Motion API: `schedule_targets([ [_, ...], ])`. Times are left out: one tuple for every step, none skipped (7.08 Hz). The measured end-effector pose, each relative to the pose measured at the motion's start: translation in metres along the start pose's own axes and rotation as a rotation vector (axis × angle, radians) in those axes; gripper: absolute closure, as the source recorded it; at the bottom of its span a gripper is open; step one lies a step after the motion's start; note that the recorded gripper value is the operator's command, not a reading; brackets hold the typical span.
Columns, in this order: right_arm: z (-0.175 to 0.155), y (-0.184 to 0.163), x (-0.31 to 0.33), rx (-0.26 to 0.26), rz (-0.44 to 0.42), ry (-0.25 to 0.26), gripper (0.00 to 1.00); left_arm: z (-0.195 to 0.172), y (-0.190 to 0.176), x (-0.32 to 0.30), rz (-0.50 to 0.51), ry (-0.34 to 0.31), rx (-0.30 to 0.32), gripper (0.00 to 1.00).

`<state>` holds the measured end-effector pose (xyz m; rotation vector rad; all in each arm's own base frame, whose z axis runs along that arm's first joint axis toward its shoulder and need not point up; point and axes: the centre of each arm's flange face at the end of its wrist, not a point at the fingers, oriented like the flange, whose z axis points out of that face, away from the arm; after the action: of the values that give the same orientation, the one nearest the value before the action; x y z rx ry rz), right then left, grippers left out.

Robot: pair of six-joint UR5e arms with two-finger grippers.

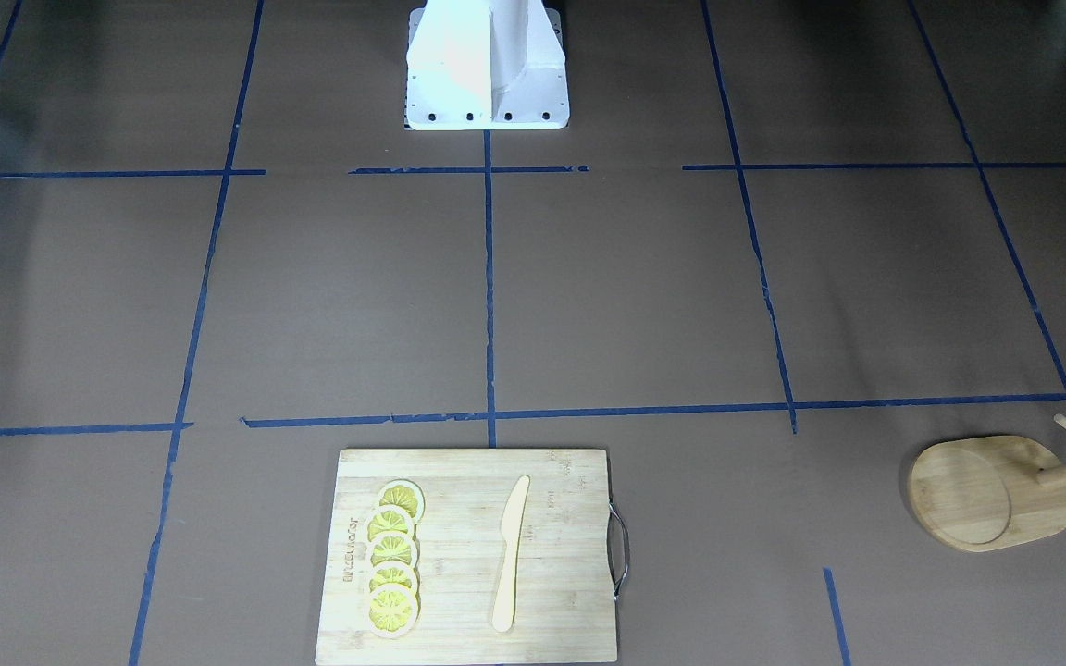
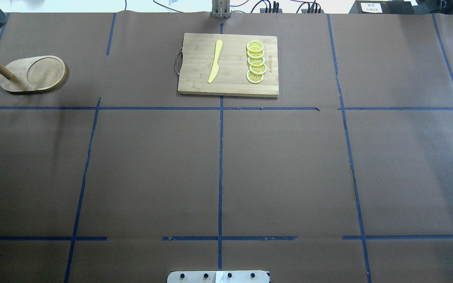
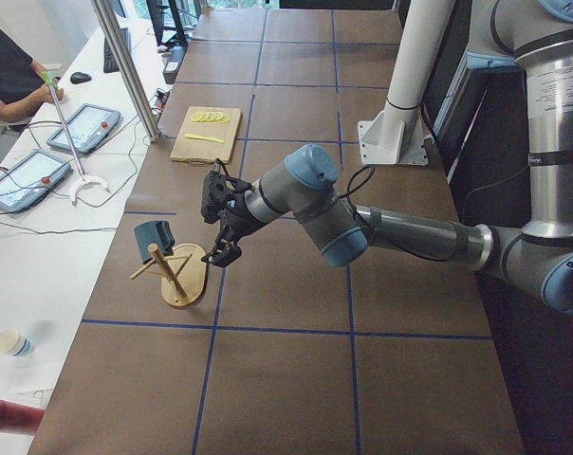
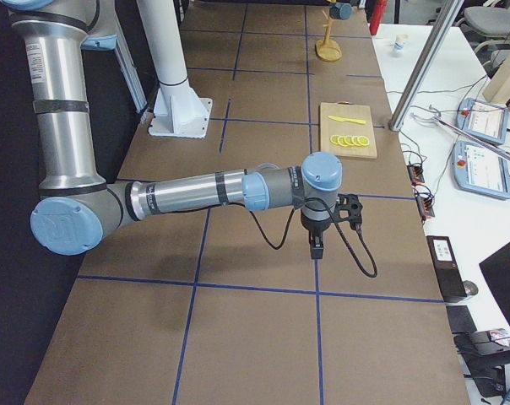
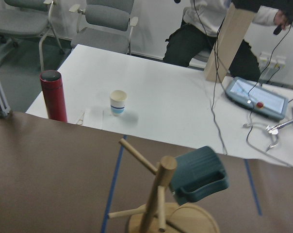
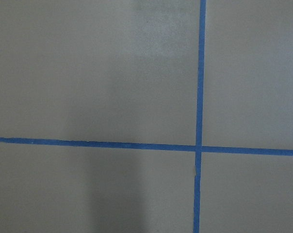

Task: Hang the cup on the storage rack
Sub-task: 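Release the mug and pull the left gripper back from the rack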

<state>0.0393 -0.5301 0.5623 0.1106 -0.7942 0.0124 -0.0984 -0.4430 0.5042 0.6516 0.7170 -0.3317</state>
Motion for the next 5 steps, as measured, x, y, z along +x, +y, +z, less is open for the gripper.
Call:
schedule_targets([
  [0.002,0.001,0.002,-0.005,0.004,-0.001,0.0,0.009,0.007,-0.014,0.101,-0.042,-0.108,0.0],
  [0.003,0.002,0.006,-0.008,0.014,-0.003,0.0,0.017,0.013,-0.027,0.161,-0.063,-0.224,0.0],
  [0.005,0.002,0.013,-0.012,0.027,-0.005,0.0,0.024,0.021,-0.034,0.189,-0.062,-0.327,0.0],
  [0.008,0.004,0.02,-0.018,0.039,-0.006,0.0,0.03,0.031,-0.041,0.221,-0.047,-0.43,0.0],
  [0.011,0.006,0.026,-0.025,0.052,-0.014,0.0,0.035,0.036,-0.045,0.25,-0.032,-0.518,0.0],
])
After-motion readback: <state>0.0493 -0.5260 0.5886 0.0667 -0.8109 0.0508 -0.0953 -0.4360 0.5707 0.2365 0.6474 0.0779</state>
